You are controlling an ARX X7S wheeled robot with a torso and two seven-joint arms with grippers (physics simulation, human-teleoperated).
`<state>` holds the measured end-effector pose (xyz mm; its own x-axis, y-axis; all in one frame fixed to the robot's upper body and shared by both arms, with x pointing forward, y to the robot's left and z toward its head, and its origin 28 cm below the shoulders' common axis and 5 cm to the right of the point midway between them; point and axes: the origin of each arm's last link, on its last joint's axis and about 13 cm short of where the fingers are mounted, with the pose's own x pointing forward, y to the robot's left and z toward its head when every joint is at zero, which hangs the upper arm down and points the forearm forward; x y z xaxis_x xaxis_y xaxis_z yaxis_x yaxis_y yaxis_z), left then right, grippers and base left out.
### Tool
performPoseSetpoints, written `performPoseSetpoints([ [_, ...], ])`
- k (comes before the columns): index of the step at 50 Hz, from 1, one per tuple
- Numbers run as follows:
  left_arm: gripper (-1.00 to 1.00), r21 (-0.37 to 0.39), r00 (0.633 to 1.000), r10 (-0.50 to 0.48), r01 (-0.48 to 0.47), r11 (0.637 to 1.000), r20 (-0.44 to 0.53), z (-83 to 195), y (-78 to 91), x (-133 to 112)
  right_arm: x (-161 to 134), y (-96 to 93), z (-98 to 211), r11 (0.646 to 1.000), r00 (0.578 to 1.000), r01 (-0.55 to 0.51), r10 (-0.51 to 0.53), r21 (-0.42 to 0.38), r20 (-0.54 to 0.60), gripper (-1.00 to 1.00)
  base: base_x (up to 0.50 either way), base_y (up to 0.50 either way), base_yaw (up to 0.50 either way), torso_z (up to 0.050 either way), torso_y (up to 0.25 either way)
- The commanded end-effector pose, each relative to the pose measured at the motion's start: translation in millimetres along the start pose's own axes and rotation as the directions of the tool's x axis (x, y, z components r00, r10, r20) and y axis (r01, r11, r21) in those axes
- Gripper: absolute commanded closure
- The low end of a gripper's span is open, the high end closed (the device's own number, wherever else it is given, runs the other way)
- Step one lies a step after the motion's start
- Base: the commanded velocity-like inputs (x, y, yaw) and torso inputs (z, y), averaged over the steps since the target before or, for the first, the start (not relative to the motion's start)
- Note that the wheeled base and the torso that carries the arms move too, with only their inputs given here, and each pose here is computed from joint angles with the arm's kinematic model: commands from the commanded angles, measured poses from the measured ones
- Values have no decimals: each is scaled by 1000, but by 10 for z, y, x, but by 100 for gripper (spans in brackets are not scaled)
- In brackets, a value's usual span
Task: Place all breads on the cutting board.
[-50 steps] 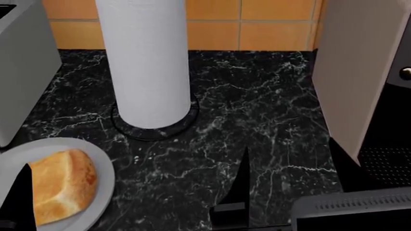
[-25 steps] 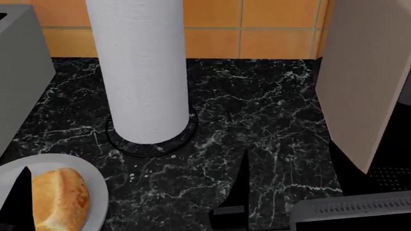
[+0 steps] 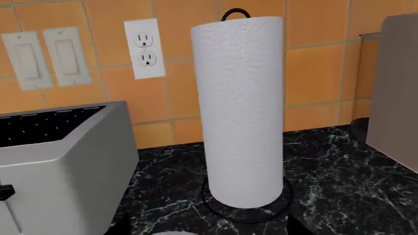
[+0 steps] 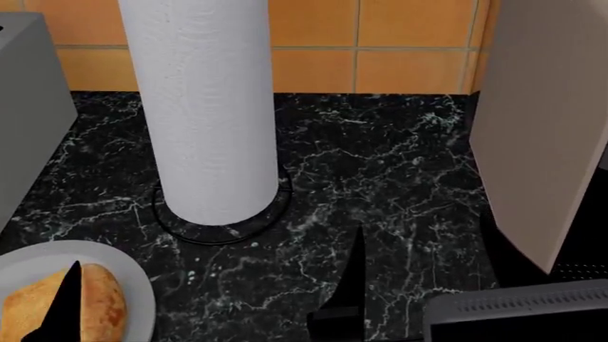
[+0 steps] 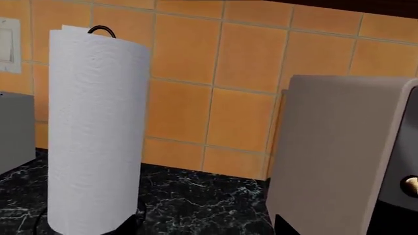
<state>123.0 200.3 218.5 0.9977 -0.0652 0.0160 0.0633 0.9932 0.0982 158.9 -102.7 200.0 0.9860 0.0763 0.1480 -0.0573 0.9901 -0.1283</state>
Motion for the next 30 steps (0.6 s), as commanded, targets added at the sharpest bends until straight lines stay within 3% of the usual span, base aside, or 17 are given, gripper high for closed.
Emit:
performPoseSetpoints([
  [1, -100, 145, 998, -45, 50, 988, -40, 10, -92, 41, 12, 5, -42, 1000, 999, 2, -2, 6, -35, -100, 0, 0, 0, 0, 0],
  [4, -100, 201, 998, -53, 61, 978, -47, 2, -105, 48, 13, -1, -64, 1000, 999, 9, -9, 7, -44, -100, 0, 0, 0, 0, 0],
  [15, -100, 265, 983, -125, 156, 952, -132, -227, -315, 62, -8, -2, -58, 1000, 999, 21, -21, 11, -46, -100, 0, 0, 0, 0, 0],
  [22, -100, 395, 985, -25, 92, 914, -172, -234, -306, 355, -6, -4, -84, 1000, 999, 20, -20, 12, -50, -100, 0, 0, 0, 0, 0],
  [24, -100, 402, 983, -21, 95, 911, -184, -239, -329, 391, -6, -6, -98, 1000, 998, 21, -20, 13, -52, -100, 0, 0, 0, 0, 0],
  [28, -100, 495, 975, 41, 74, 866, -218, -354, -334, 528, -14, -3, -102, 1000, 998, 18, -16, 21, -56, -100, 0, 0, 0, 0, 0],
  [30, -100, 500, 969, 47, 83, 862, -242, -395, -366, 549, -18, -7, -104, 999, 998, 18, -16, 29, -57, -100, 0, 0, 0, 0, 0],
])
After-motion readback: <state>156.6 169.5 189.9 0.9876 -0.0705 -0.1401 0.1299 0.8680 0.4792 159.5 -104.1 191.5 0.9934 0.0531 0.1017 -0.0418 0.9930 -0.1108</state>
